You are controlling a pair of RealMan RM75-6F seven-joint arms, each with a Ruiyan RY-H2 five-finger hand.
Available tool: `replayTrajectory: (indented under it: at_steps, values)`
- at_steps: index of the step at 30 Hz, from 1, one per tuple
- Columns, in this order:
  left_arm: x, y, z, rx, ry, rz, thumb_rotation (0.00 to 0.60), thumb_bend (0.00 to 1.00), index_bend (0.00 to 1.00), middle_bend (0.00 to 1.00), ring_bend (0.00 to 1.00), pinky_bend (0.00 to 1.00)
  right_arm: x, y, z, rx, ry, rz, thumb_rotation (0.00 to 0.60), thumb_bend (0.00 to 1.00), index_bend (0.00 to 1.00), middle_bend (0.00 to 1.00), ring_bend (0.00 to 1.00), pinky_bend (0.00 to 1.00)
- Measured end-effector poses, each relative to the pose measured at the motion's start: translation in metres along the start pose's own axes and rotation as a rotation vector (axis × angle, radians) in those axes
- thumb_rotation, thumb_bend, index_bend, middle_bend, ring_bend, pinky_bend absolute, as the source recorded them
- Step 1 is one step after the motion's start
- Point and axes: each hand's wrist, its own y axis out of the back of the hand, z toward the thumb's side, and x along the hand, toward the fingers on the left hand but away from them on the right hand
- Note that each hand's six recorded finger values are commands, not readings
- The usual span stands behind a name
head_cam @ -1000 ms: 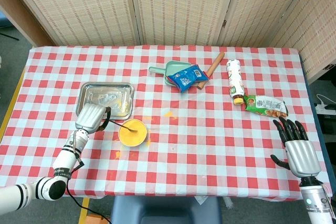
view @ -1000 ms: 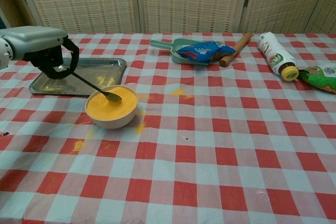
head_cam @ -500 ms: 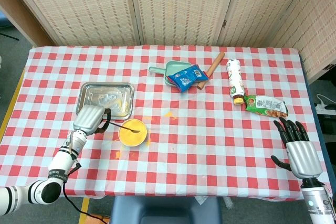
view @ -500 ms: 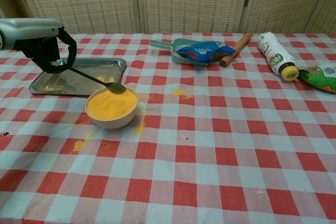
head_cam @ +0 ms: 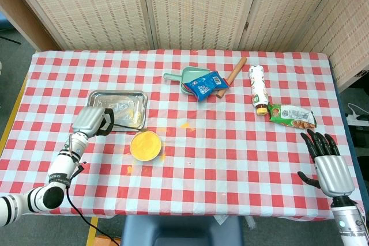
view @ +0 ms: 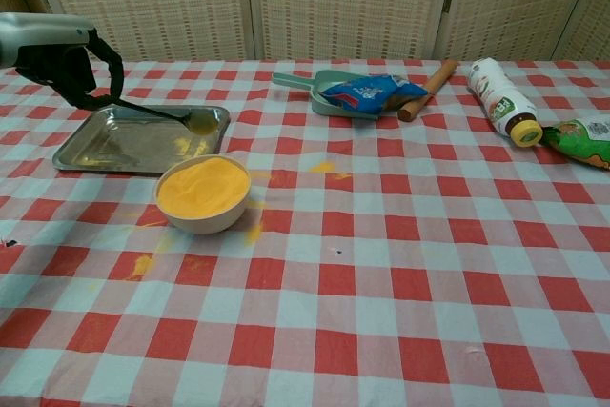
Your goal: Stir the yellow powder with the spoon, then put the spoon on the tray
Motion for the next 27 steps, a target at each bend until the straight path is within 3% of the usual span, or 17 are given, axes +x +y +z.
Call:
replayTrajectory:
  at_steps: [10,17,24,27]
  values:
    - [0.048,0.008,-0.044,-0.036,0.126,0.035,0.6,0.81,1.0,1.0,1.0,1.0,-0.006,-0.002,-0.006,0.021,-0.033,-0.002,0.6,0.09,0.0,0.0,0.0,0.0]
    - [0.079,-0.009,-0.074,-0.042,0.211,0.042,0.6,0.79,0.95,1.0,1.0,1.0,-0.008,-0.004,-0.008,0.034,-0.052,-0.001,0.6,0.09,0.0,0.0,0.0,0.0]
    - [0.096,-0.042,-0.073,-0.049,0.218,0.011,0.6,0.68,0.72,1.0,1.0,1.0,-0.008,-0.005,-0.009,0.039,-0.063,-0.001,0.6,0.09,0.0,0.0,0.0,0.0]
    - [0.098,-0.052,-0.067,-0.026,0.2,-0.001,0.6,0.61,0.52,1.0,1.0,1.0,-0.008,-0.005,-0.009,0.039,-0.063,0.0,0.6,0.09,0.0,0.0,0.0,0.0]
